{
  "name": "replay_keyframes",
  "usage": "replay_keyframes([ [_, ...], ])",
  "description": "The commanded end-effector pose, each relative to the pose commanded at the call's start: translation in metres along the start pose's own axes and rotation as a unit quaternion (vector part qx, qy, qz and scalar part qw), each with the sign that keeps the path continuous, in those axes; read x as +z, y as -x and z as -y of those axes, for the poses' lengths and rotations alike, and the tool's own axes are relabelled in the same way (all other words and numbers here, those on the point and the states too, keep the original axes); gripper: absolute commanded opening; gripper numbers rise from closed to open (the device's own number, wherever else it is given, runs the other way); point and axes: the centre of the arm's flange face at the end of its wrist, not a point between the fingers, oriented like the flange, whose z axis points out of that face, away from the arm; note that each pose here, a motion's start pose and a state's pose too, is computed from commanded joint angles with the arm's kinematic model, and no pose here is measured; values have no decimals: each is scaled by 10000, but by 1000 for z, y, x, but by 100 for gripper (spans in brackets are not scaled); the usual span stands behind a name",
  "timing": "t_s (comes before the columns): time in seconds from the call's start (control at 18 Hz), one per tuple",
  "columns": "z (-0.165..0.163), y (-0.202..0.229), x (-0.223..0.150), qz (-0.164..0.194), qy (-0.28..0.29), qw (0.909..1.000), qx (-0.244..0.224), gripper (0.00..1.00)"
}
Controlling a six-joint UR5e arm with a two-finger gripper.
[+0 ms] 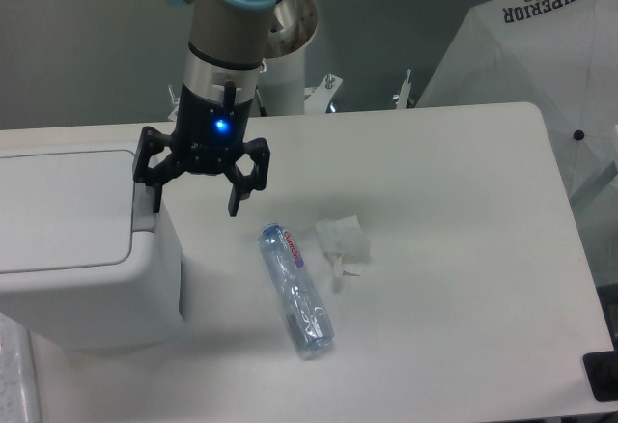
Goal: Open the trash can
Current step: 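Lower the gripper finger onto the edge of the bin lid, then push the lid edge with the gripper finger to swing it open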
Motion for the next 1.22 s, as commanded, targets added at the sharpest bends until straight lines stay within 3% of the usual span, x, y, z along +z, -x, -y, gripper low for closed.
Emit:
replay_keyframes([
  [1.22, 4, -1, -5, -10, -73, 10000, 45, 100],
])
